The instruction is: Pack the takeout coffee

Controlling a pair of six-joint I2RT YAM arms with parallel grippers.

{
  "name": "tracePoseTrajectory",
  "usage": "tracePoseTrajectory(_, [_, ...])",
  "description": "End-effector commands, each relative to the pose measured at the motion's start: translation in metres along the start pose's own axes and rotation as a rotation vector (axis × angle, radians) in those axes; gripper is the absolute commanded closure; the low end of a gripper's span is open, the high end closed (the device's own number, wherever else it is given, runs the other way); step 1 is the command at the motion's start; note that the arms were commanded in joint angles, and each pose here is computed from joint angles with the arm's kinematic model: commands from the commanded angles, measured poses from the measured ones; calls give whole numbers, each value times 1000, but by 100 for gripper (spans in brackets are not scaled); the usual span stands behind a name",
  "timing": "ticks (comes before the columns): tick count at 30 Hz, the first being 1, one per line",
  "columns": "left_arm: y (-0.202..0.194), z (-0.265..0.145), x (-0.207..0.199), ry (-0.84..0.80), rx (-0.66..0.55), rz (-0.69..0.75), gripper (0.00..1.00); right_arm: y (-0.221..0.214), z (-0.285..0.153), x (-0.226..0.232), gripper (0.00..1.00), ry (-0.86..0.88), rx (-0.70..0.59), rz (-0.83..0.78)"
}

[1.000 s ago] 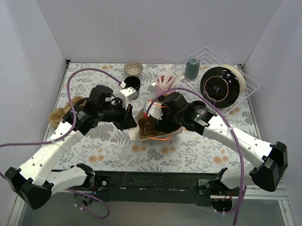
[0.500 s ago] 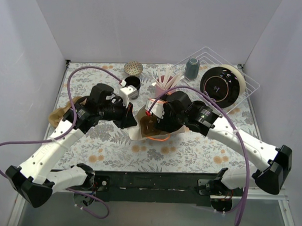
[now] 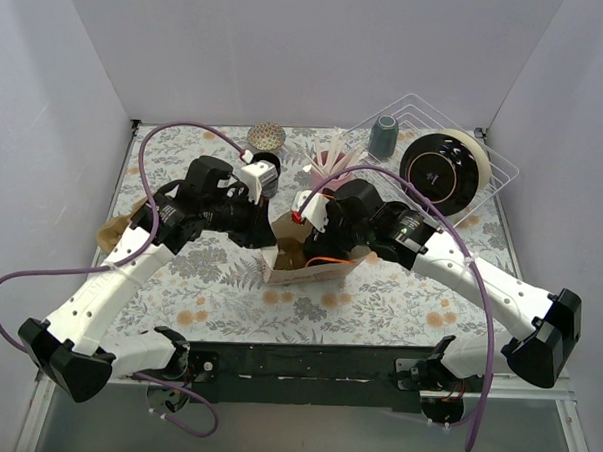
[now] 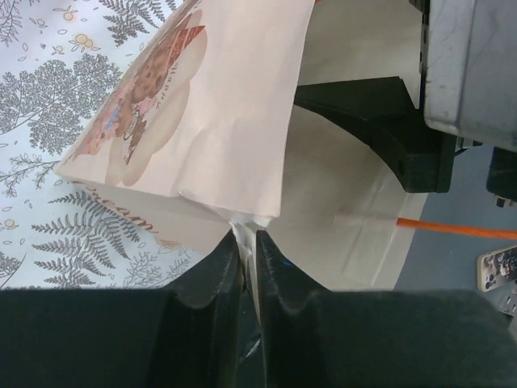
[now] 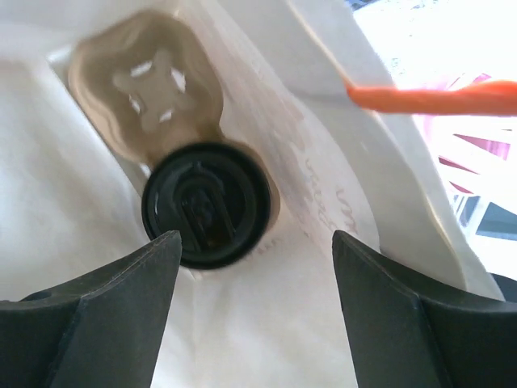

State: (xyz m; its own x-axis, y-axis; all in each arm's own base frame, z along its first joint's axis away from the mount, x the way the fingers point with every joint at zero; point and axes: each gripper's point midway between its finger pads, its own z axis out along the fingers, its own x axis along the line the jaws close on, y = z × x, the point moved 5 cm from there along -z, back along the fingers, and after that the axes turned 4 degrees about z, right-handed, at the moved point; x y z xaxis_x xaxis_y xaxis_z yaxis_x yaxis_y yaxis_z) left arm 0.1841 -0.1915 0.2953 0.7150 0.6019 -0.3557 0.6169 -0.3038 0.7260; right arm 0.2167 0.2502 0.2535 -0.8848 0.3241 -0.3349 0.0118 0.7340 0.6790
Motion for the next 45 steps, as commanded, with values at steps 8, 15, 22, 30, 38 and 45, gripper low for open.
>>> tracePoseTrajectory(8, [18, -16, -5, 54, -54, -42, 50, 10, 7, 0, 29, 21, -37, 25])
tracePoseTrajectory(15, [25, -14, 9, 125, -68, 67, 43, 8, 5, 3, 34, 32, -44, 25])
tracePoseTrajectory(22, [39, 0, 21, 158, -64, 113, 43, 6, 3, 6, 40, 40, -53, 26])
tracePoseTrajectory(30, [55, 6, 17, 106, -95, 157, 56, 2, 0, 9, 47, 50, -57, 21])
tracePoseTrajectory(38, [49, -2, -13, -104, -179, 217, 96, 0, -7, 14, 59, 74, -84, 12])
tracePoseTrajectory(45, [33, -4, -20, -159, -173, 196, 100, -4, -13, 20, 62, 94, -95, 12])
